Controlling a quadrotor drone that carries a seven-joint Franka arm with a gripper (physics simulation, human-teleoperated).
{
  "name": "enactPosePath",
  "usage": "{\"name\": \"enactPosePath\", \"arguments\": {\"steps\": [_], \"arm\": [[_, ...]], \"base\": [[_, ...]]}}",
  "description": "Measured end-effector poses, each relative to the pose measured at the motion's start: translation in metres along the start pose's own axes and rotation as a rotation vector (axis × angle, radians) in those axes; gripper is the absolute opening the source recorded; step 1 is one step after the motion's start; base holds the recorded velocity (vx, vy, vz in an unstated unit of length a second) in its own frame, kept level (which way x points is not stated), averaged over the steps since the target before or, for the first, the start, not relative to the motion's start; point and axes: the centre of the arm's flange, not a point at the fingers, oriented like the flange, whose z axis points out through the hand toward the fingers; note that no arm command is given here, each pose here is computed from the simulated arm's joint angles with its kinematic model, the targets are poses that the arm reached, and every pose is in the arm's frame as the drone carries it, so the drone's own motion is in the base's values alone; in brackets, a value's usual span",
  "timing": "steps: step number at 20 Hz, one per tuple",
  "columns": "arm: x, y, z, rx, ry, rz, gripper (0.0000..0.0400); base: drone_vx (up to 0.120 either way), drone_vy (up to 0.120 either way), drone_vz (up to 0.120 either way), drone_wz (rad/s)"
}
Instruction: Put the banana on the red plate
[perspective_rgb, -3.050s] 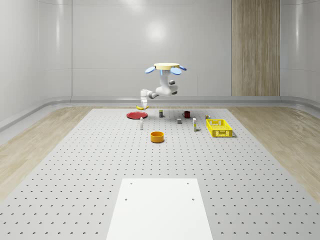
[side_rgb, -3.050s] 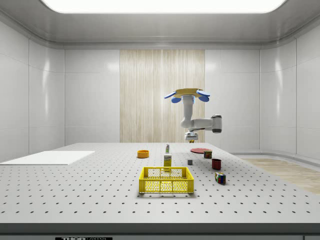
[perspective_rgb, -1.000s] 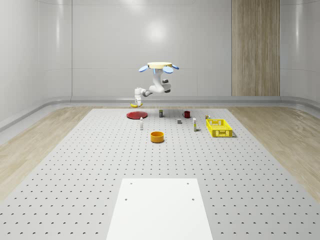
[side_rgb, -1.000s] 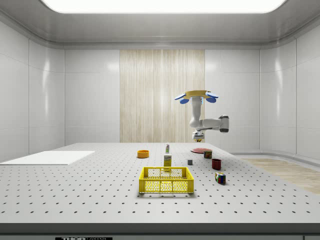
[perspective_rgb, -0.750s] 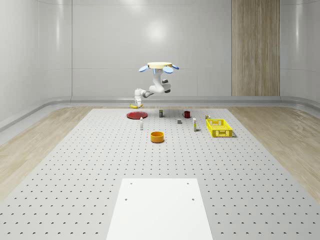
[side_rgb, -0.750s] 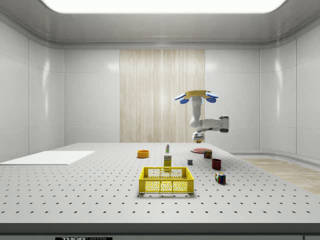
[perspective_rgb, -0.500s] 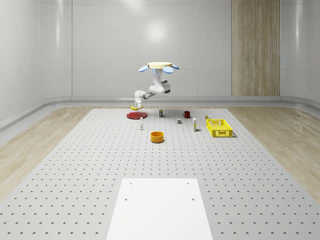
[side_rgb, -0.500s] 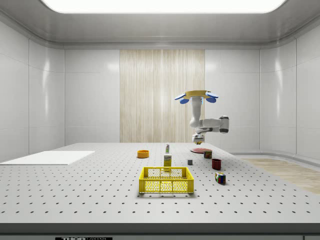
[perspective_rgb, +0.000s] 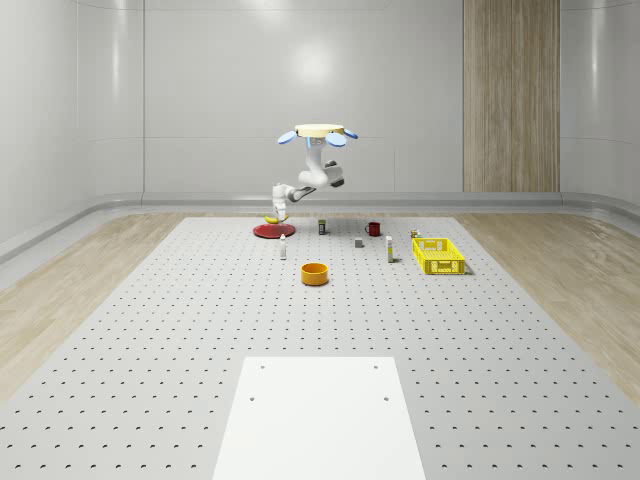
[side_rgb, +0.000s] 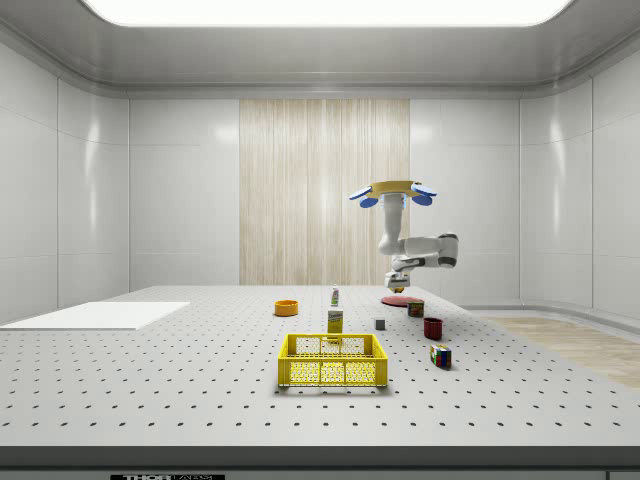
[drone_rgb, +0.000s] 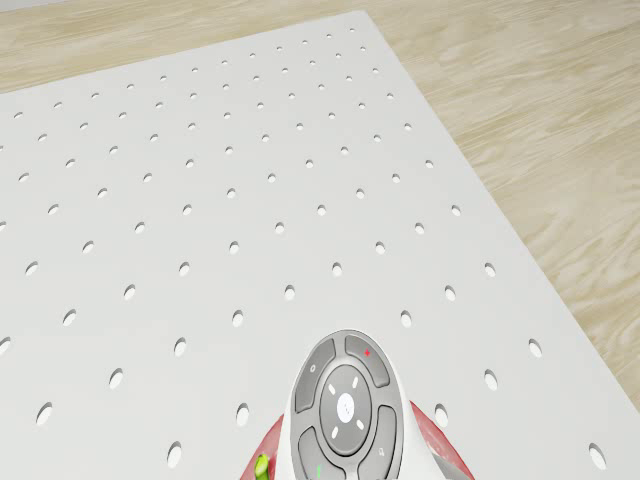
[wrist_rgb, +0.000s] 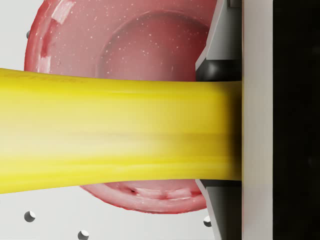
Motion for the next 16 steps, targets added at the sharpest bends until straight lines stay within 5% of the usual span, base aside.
{"name": "enactPosePath", "arguments": {"steps": [10, 16], "arm": [[0.01, -0.007, 0.003, 0.0, 0.0, 0.002, 0.0189], [0.002, -0.025, 0.003, 0.0, 0.0, 0.004, 0.0189]], "base": [[0.0, 0.0, 0.0, 0.0], [0.0, 0.0, 0.0, 0.0]]}}
